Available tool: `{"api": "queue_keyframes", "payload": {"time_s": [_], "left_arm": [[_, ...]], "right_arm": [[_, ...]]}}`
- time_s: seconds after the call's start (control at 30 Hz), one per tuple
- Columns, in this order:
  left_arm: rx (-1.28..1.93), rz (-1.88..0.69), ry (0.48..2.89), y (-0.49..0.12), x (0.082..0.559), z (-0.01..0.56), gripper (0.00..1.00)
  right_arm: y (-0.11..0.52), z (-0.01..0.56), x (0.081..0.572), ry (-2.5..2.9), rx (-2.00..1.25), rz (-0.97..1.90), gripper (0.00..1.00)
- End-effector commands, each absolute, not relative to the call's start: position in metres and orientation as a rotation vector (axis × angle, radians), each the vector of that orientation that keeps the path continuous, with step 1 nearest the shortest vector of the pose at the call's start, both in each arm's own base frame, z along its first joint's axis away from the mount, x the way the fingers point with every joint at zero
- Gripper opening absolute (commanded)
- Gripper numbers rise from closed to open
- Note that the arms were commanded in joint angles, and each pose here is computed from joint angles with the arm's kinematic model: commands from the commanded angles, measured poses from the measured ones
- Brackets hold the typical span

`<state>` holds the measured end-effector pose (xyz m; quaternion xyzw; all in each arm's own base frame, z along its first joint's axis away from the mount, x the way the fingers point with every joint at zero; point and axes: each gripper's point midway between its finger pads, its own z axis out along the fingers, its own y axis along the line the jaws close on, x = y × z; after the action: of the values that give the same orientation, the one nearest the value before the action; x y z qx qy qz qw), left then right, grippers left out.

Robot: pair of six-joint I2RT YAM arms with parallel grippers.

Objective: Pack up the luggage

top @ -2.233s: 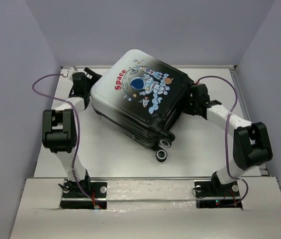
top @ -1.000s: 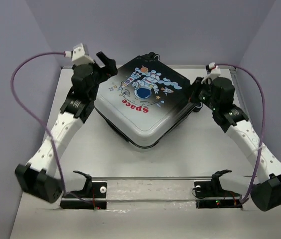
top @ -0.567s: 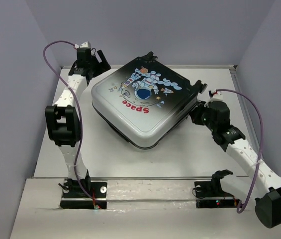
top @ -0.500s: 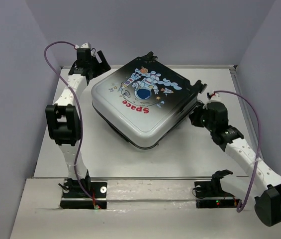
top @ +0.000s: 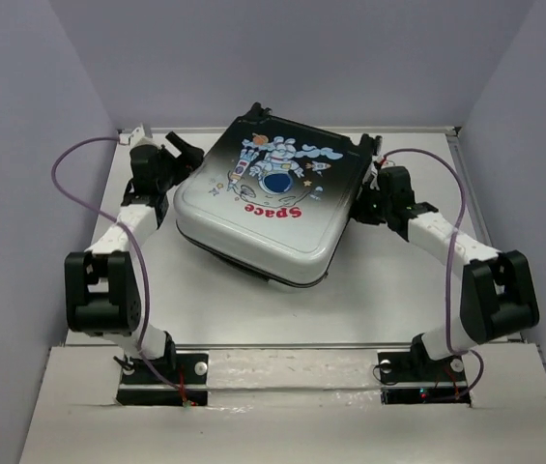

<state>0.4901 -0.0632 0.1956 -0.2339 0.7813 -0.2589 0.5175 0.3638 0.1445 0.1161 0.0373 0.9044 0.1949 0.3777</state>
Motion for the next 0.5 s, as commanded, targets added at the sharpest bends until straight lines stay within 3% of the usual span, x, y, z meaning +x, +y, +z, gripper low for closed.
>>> {"api": "queue_keyframes", "payload": {"time_s": [0.0, 0.17, 0.23, 0.37, 0.47], "left_arm": [[-0.558, -0.704, 1.938, -0.094, 0.425, 0.16, 0.99], [-0.551, -0.615, 1.859, -0.075, 0.416, 0.199, 0.99], [-0.526, -0.573, 1.808, -0.065, 0.426, 0.24, 0.99], [-0.471, -0.454, 1.676, -0.045, 0.428, 0.343, 0.99], [-0.428, -0.414, 1.515, -0.034, 0.407, 0.424, 0.99]], "right_arm": [[0.225, 0.206, 0.424, 2.01, -0.169, 0.828, 0.07], [0.225, 0.227, 0.442, 2.003, -0.091, 0.818, 0.07], [0.217, 0.226, 0.432, 2.043, -0.045, 0.789, 0.17], [0.191, 0.211, 0.403, 2.093, 0.04, 0.697, 0.59], [0.184, 0.199, 0.382, 2.113, 0.027, 0.683, 0.66]]}}
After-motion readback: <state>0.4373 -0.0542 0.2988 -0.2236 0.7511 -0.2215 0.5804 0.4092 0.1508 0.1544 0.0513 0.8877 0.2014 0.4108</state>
